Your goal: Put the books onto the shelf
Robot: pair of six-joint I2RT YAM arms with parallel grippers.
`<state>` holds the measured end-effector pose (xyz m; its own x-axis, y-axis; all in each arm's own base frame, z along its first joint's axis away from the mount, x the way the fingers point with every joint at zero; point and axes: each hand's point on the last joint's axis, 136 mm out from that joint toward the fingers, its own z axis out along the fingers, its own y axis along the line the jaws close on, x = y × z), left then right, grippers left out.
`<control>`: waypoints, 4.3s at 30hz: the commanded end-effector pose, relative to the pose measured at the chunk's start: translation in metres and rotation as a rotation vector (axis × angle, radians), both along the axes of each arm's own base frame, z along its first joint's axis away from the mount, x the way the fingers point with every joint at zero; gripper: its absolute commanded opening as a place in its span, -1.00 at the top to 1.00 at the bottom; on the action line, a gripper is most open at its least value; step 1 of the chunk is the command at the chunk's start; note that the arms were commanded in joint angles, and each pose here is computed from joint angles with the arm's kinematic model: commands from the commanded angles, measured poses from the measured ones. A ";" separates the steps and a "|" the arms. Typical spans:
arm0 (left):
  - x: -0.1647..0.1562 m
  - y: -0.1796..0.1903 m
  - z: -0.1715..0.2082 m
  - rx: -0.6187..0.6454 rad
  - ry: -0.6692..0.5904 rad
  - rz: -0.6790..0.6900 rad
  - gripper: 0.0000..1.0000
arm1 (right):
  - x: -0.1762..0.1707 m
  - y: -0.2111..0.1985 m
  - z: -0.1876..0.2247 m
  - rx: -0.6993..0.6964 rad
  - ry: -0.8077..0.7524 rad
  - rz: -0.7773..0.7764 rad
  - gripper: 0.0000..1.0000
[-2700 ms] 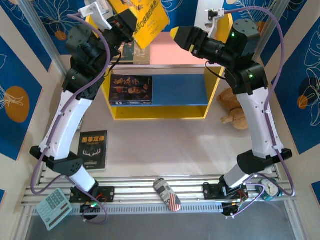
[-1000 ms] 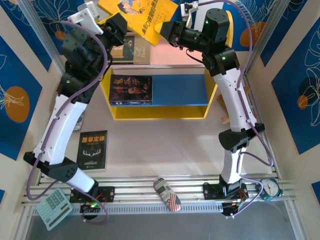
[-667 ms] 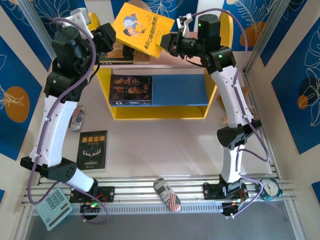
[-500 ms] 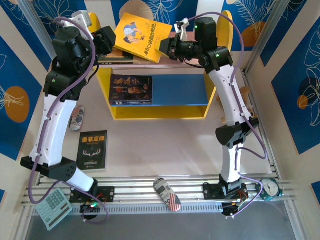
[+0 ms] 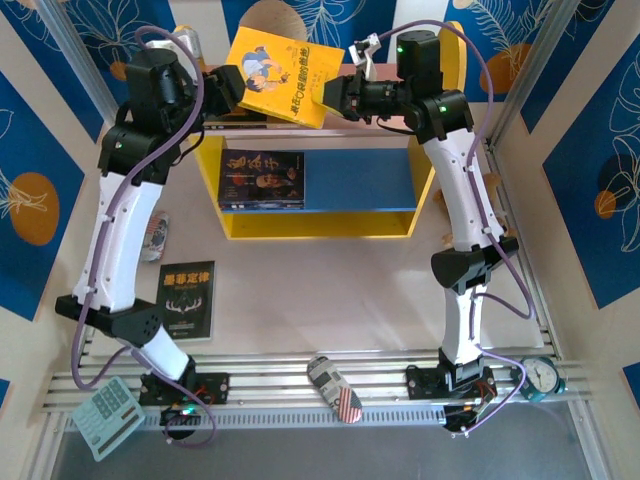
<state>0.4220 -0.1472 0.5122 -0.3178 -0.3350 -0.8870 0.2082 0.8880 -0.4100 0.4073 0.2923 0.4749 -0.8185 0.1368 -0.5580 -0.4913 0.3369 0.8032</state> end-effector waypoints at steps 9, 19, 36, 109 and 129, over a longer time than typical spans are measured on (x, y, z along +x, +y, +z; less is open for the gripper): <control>0.000 0.000 -0.011 0.057 0.037 -0.038 -0.14 | -0.004 -0.004 0.018 0.038 -0.065 0.046 0.39; -0.004 0.003 -0.023 0.096 0.078 -0.034 -0.21 | 0.011 -0.008 0.014 0.053 -0.049 0.022 0.42; -0.016 0.010 -0.025 0.148 0.090 -0.030 -0.24 | 0.008 -0.008 0.014 0.091 -0.053 0.128 0.63; -0.026 0.005 -0.028 0.164 0.103 -0.086 -0.28 | 0.010 0.007 -0.019 -0.053 -0.057 0.033 -0.05; -0.046 0.029 0.004 0.182 0.005 0.004 -0.33 | 0.013 0.011 -0.014 -0.023 -0.071 0.050 -0.06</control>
<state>0.3840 -0.1281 0.4974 -0.3840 -0.1692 -0.9077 0.2124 0.9405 -0.2652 0.4209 0.2955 0.4653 -0.7666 0.1044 -0.6336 -0.5640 0.3625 0.7420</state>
